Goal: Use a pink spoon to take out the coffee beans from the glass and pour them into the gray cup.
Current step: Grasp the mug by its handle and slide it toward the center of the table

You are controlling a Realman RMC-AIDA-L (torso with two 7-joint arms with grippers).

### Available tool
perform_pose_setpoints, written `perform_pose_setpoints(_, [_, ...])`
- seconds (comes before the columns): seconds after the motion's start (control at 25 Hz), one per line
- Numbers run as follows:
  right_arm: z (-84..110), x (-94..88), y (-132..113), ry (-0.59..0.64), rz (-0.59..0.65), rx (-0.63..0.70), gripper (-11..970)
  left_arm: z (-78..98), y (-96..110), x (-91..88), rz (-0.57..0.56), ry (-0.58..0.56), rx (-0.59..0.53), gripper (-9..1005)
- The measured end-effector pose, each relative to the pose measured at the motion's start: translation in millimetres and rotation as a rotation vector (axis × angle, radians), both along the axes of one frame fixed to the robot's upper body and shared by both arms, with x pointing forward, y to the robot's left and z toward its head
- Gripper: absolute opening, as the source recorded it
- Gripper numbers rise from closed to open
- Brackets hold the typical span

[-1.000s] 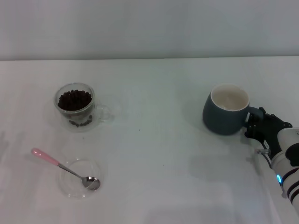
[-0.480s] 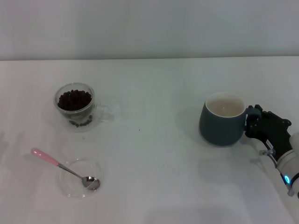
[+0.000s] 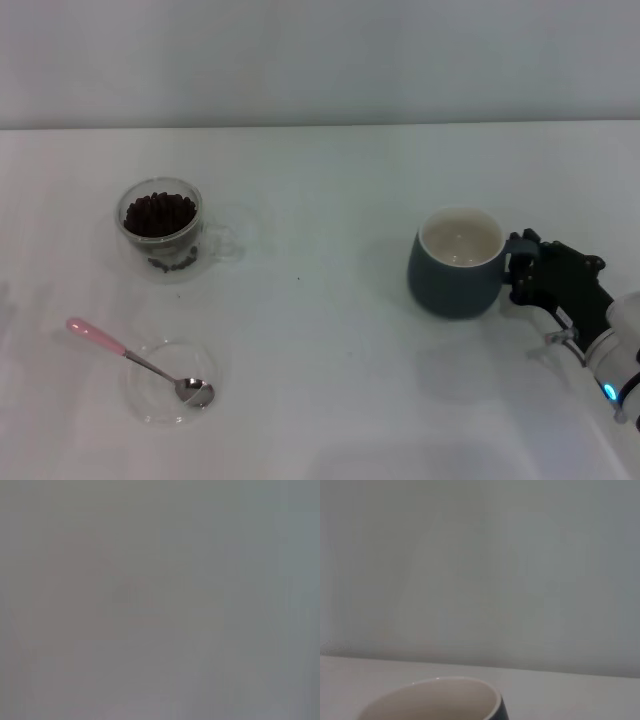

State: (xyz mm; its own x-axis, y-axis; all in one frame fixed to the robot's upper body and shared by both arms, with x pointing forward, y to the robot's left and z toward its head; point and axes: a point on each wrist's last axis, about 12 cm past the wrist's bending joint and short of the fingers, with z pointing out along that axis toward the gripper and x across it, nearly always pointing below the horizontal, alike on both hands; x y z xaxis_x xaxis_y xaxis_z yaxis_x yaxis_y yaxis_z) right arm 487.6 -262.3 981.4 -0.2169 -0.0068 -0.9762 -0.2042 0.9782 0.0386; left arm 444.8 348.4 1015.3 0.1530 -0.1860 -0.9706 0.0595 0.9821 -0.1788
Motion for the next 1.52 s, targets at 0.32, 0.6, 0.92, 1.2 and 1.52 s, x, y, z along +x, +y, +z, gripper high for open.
perform_pose_setpoints(0.32, [-0.7,-6.5,20,0.01,0.142,0.022,119,0.0,1,-0.4,0.007,-0.001,-0.001,890])
perform_pose_setpoints(0.6, [-2.5,-14.9,31,0.02,0.218,0.03,118,-0.9,1,-2.4,0.009,0.003,0.001,889])
perform_pose_setpoints(0.92, [-1.6,-27.5,48,0.017,0.294,0.066,116,-1.8,0,-3.0,0.005,0.008,-0.003,889])
perform_pose_setpoints(1.2, [-3.1,-31.8,51,0.03,0.3,0.076,115,-1.9,-1,-2.7,-0.002,0.009,-0.005,890])
perform_pose_setpoints(1.52, [-5.3,-30.8,48,0.045,0.299,0.06,113,-1.4,-2,-1.2,-0.006,0.007,-0.006,890])
